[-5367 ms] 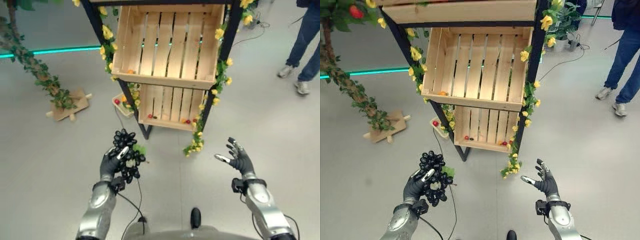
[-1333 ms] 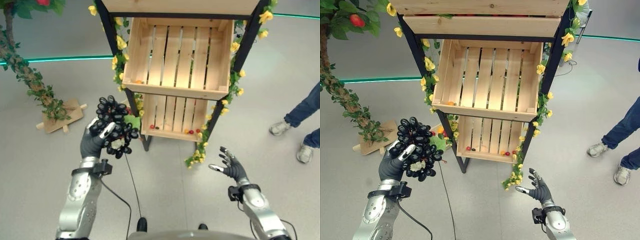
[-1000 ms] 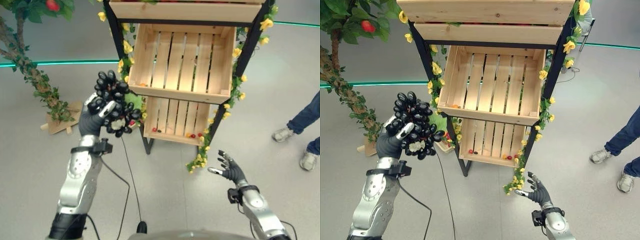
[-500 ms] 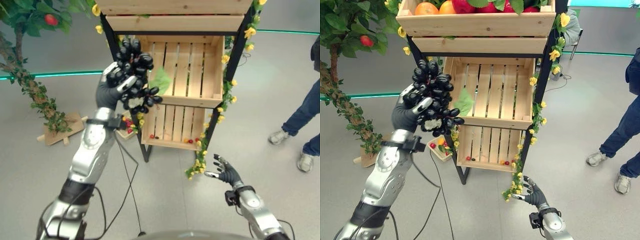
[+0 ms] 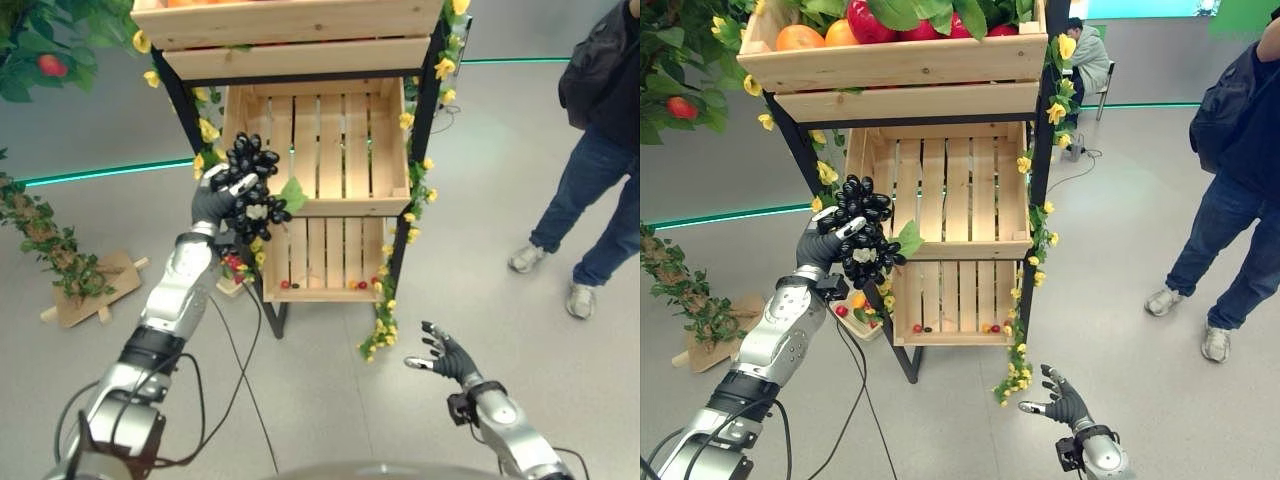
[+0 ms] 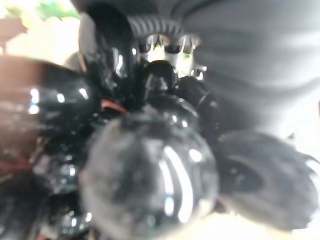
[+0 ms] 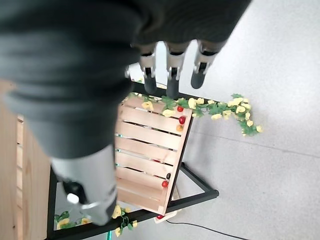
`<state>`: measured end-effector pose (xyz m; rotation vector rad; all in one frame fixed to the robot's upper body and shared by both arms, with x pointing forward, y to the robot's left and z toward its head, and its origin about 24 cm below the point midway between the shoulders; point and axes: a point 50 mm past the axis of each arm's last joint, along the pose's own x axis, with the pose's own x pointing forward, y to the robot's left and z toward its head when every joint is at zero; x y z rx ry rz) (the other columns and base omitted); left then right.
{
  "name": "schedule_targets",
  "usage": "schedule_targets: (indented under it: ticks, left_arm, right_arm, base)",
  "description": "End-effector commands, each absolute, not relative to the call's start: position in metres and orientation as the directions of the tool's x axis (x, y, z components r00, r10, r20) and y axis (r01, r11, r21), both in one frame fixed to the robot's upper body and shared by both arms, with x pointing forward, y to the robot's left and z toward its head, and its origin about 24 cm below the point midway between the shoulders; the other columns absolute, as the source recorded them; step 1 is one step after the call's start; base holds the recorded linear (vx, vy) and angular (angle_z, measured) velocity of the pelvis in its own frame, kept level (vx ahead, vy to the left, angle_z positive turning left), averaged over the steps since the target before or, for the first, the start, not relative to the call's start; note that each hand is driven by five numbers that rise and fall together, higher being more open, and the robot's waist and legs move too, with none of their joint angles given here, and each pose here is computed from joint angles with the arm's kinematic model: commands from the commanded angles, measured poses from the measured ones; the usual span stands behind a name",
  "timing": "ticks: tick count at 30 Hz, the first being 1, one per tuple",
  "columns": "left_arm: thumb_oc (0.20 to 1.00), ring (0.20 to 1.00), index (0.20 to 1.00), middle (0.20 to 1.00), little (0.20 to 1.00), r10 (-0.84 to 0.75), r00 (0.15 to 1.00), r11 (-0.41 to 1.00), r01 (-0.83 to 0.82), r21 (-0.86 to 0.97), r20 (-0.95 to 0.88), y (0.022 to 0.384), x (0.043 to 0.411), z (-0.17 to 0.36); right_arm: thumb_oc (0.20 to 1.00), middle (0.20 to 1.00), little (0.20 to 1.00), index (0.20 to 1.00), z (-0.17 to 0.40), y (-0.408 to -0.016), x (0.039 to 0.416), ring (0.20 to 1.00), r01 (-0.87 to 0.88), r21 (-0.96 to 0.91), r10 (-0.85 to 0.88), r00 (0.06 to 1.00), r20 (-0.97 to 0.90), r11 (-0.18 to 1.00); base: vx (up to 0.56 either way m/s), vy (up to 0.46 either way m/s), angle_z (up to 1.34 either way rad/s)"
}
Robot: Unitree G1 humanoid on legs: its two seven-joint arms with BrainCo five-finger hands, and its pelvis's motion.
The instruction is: Pick up the fruits from the basket on one side to the basket on the other side
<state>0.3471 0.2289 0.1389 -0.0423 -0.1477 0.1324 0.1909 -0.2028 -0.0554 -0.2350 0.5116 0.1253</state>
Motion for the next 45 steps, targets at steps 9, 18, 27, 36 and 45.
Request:
schedule_targets:
  ticks: [9,18,27,36,45]
  left_arm:
    - [0.2,0.2,0.2,0.2,0.2,0.274,0.909,0.961,-0.273,-0.047,0.314,0.271,0.368,0.218]
    - [0.2,0.2,0.2,0.2,0.2,0.272,0.884,0.961,-0.269,-0.062,0.381,0.272,0.364,0.238]
    - [0.2,0.2,0.2,0.2,0.2,0.193,0.889,0.981,-0.182,-0.067,0.416,0.243,0.368,0.241]
    - [0.2,0.2,0.2,0.2,0.2,0.126,0.887,0.992,-0.121,-0.041,0.443,0.229,0.368,0.246]
    - [0.2,0.2,0.2,0.2,0.2,0.12,0.88,0.993,-0.111,-0.048,0.459,0.238,0.363,0.249]
  right_arm:
    - [1.0,1.0,1.0,1.0,-0.041,-0.192,0.202,1.0,-0.205,-0.2,0.107,0.903,-0.416,0.958]
    - [1.0,1.0,1.0,1.0,-0.039,-0.189,0.205,1.0,-0.206,-0.199,0.112,0.908,-0.403,0.958]
    - [1.0,1.0,1.0,1.0,-0.035,-0.193,0.212,1.0,-0.169,-0.219,0.076,0.922,-0.381,0.961]
    - [1.0,1.0,1.0,1.0,-0.036,-0.194,0.214,1.0,-0.139,-0.199,0.056,0.925,-0.375,0.97]
    - [1.0,1.0,1.0,1.0,-0.039,-0.202,0.215,1.0,-0.141,-0.237,0.038,0.919,-0.392,0.961]
  base:
    - [0.04,0.023,-0.07]
    - [0.01,0.05,-0.06]
    - [0.03,0.226,-0.01]
    - [0.1,0.162,-0.18]
    - [0.18,-0.041,0.09]
